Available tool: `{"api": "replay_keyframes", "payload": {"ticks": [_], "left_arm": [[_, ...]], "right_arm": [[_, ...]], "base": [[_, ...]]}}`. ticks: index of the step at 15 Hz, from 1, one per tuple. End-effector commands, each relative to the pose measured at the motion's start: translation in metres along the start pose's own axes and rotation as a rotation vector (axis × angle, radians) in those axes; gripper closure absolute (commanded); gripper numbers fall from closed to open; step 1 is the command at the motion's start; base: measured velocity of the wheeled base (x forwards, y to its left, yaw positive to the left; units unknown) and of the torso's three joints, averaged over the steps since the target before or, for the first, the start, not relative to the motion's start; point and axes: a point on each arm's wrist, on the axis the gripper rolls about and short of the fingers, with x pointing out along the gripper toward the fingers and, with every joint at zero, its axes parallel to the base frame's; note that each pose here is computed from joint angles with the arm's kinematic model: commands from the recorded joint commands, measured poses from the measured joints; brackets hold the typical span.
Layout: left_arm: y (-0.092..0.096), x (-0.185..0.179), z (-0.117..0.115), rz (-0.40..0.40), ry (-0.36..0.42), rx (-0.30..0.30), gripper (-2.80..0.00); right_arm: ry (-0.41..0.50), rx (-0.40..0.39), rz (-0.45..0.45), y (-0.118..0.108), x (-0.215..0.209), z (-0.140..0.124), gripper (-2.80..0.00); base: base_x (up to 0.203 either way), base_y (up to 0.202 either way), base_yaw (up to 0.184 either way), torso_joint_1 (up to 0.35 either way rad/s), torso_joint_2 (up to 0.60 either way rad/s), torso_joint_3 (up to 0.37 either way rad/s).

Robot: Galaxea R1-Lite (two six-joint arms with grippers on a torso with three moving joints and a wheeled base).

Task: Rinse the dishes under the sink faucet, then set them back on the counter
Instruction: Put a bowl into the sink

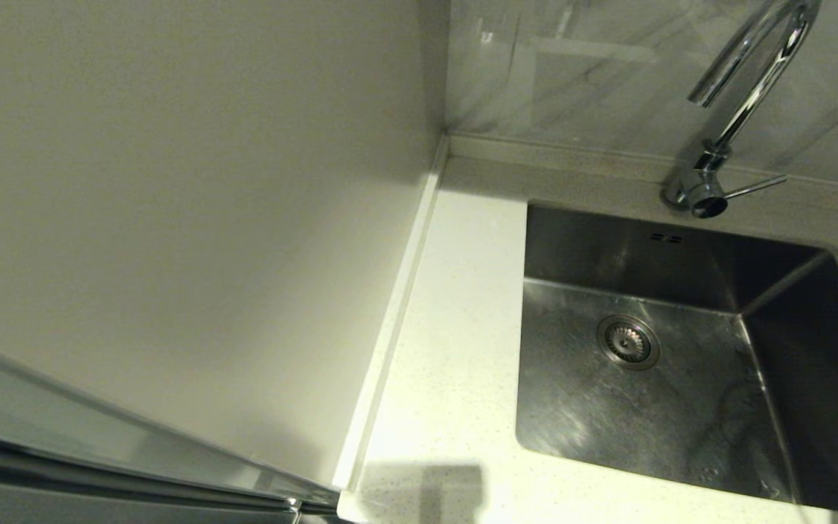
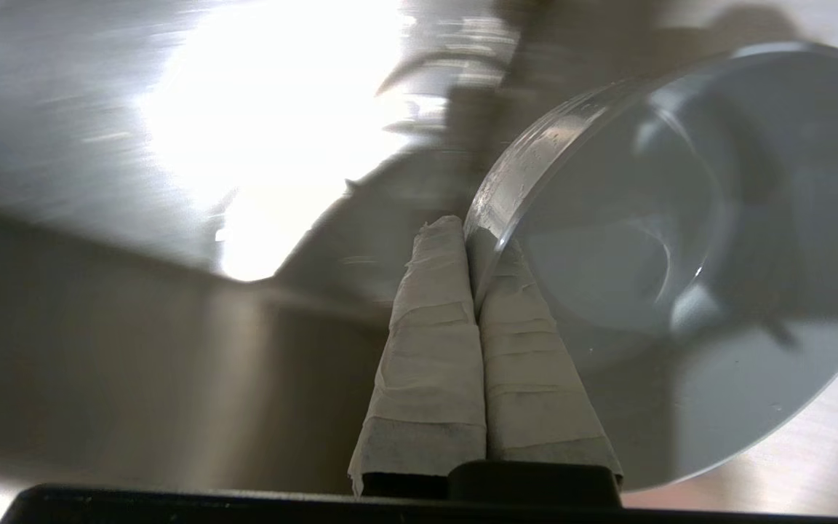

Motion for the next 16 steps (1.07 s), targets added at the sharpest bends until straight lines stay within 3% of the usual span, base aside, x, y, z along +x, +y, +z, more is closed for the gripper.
{"api": "replay_keyframes", "payload": {"ticks": [1, 6, 9, 11, 16], "left_arm": [[0.000, 0.000, 0.000, 0.000, -0.003, 0.000, 0.00], [0.000, 0.000, 0.000, -0.001, -0.003, -0.001, 0.00], [0.000, 0.000, 0.000, -0.001, -0.003, 0.000, 0.00], [0.000, 0.000, 0.000, 0.000, -0.003, -0.001, 0.00], [0.000, 0.000, 0.000, 0.000, -0.003, -0.001, 0.00]], "right_arm": [[-0.025, -0.071, 0.058, 0.041, -0.012, 0.005, 0.00], [0.056, -0.209, 0.138, 0.103, 0.019, 0.011, 0.00], [0.047, -0.234, 0.016, 0.122, 0.059, 0.020, 0.00], [0.048, -0.249, -0.043, 0.131, 0.084, 0.013, 0.00], [0.009, -0.269, -0.191, 0.135, 0.150, -0.002, 0.00]], "base": [[0.000, 0.000, 0.000, 0.000, 0.00, 0.000], [0.000, 0.000, 0.000, 0.000, 0.00, 0.000], [0.000, 0.000, 0.000, 0.000, 0.00, 0.000], [0.000, 0.000, 0.000, 0.000, 0.00, 0.000], [0.000, 0.000, 0.000, 0.000, 0.00, 0.000]]}}
